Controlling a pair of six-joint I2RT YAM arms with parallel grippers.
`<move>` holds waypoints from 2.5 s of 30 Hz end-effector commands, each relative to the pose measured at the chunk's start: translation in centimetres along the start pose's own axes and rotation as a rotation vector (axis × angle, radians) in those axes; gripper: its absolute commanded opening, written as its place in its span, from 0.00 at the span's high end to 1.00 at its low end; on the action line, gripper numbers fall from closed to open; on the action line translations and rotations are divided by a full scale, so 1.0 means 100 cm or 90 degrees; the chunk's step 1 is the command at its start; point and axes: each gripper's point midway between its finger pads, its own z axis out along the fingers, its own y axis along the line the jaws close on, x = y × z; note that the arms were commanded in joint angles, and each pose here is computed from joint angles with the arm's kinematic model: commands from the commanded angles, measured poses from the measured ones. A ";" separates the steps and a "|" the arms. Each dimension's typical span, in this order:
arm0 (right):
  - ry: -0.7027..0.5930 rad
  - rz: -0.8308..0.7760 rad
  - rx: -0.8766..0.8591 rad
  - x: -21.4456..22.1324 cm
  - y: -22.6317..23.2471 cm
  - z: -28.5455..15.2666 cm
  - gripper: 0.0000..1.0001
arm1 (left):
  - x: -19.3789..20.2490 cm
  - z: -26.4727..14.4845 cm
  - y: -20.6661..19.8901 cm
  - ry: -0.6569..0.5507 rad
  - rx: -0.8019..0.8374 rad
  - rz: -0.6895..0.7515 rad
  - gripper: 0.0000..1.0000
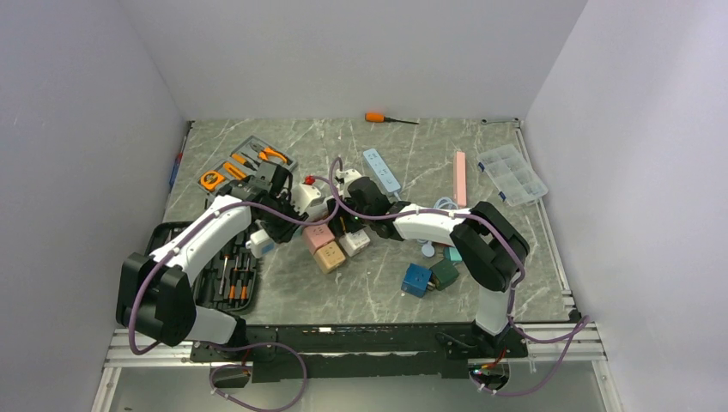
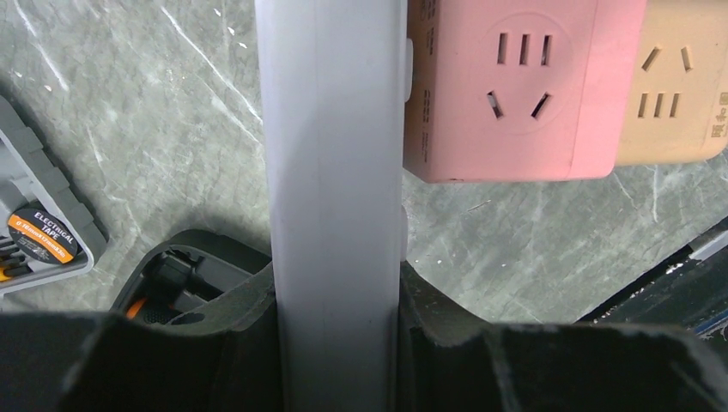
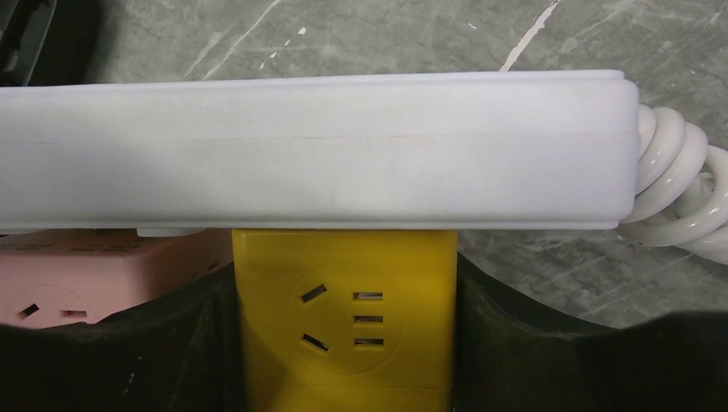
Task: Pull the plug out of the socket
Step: Remove the plug from the socket, then place the plug at the center of the board.
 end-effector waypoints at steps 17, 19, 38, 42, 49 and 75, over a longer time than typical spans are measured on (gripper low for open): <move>-0.057 0.011 0.041 -0.013 -0.011 -0.029 0.75 | -0.035 0.002 0.069 -0.037 -0.199 -0.021 1.00; -0.052 0.014 0.045 -0.006 -0.014 -0.033 0.76 | -0.034 0.004 0.069 -0.031 -0.196 -0.018 1.00; -0.028 0.025 0.089 0.017 -0.029 -0.051 0.21 | -0.044 -0.002 0.058 -0.075 -0.109 -0.059 1.00; -0.096 0.002 0.078 -0.034 -0.016 -0.067 0.11 | -0.041 -0.002 0.052 -0.078 -0.095 -0.056 1.00; -0.147 -0.025 0.089 -0.084 -0.008 -0.069 0.00 | -0.033 -0.002 0.046 -0.071 -0.081 -0.052 1.00; -0.132 -0.091 -0.143 -0.063 0.072 -0.009 0.00 | -0.044 -0.022 0.036 -0.112 -0.022 -0.058 1.00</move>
